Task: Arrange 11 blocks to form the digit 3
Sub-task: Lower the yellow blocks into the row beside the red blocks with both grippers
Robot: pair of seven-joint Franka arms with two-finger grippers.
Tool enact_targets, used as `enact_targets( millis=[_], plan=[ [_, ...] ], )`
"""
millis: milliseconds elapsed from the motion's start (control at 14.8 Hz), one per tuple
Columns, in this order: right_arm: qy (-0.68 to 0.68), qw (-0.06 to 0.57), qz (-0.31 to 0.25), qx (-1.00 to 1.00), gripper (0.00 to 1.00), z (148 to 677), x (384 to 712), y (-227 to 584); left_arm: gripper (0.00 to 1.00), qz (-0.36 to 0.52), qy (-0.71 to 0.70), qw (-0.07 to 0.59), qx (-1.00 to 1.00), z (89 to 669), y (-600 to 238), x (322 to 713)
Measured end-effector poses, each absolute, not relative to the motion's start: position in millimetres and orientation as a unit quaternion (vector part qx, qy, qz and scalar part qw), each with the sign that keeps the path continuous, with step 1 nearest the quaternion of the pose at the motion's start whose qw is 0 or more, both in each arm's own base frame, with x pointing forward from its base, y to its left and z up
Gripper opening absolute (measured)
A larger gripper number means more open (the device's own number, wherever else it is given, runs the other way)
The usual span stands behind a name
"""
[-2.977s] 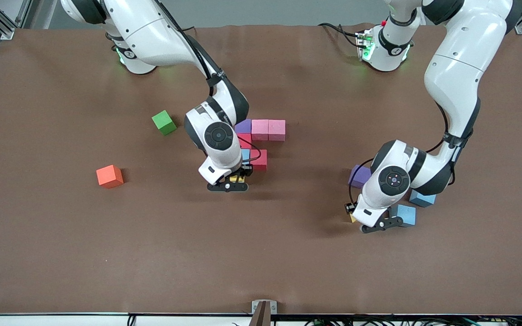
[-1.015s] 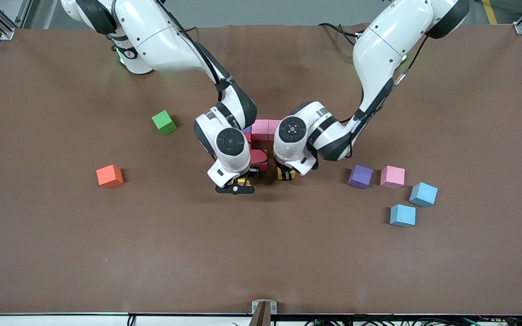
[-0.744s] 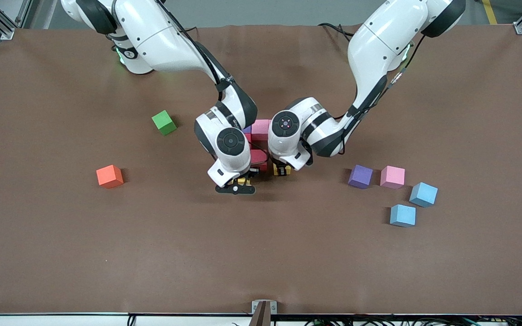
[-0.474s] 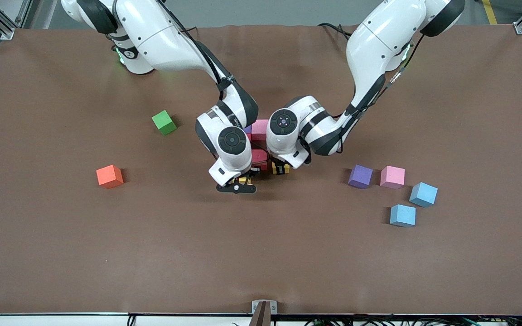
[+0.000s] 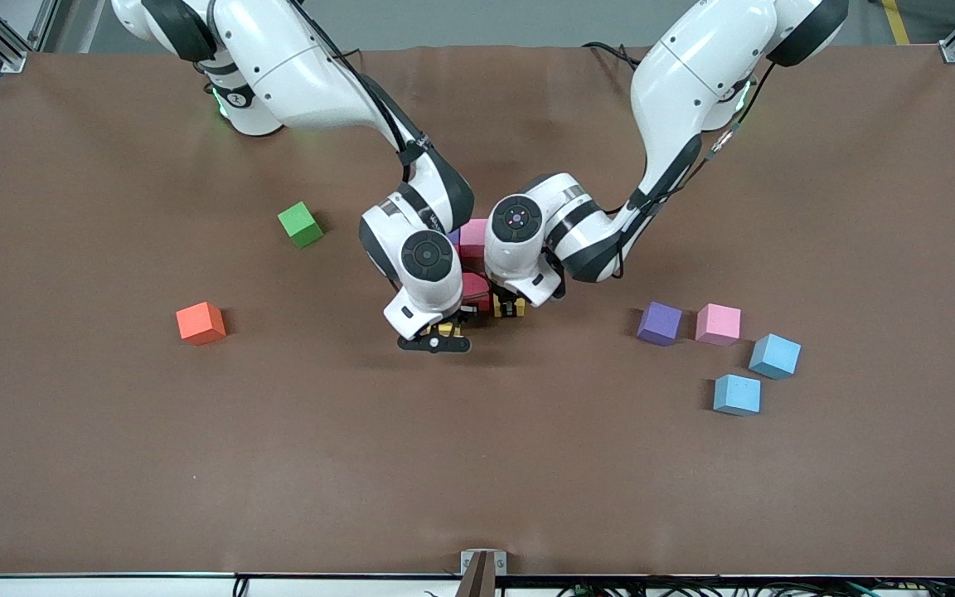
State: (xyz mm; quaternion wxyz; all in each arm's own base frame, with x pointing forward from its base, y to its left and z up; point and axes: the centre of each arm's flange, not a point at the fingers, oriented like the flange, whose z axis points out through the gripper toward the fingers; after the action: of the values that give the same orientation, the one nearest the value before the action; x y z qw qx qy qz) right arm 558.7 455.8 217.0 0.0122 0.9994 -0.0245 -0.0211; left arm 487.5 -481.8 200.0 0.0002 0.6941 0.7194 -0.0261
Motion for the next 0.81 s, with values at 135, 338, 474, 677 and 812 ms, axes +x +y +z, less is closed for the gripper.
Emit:
enact_targets(
  millis=[135, 338, 474, 677, 812],
  plan=[
    [-0.028, 0.012, -0.021, 0.999, 0.56, 217.0, 558.7, 455.9, 0.6, -0.024, 0.718, 0.001, 0.696, 200.0, -482.6, 486.7],
    [-0.029, 0.012, -0.021, 0.999, 0.56, 217.0, 558.7, 455.9, 0.6, -0.024, 0.717, 0.001, 0.697, 200.1, -482.7, 486.5],
    [-0.029, 0.012, -0.021, 0.999, 0.56, 217.0, 558.9, 455.8, 0.6, -0.024, 0.717, 0.002, 0.697, 200.0, -482.7, 486.5],
    [-0.03, 0.013, -0.019, 0.999, 0.56, 217.4, 560.7, 453.8, 0.6, -0.023, 0.716, 0.002, 0.698, 200.0, -482.7, 485.9],
    [-0.031, 0.013, -0.018, 0.999, 0.56, 218.1, 562.4, 452.5, 0.6, -0.022, 0.715, 0.003, 0.699, 200.0, -482.7, 485.3]
  ],
)
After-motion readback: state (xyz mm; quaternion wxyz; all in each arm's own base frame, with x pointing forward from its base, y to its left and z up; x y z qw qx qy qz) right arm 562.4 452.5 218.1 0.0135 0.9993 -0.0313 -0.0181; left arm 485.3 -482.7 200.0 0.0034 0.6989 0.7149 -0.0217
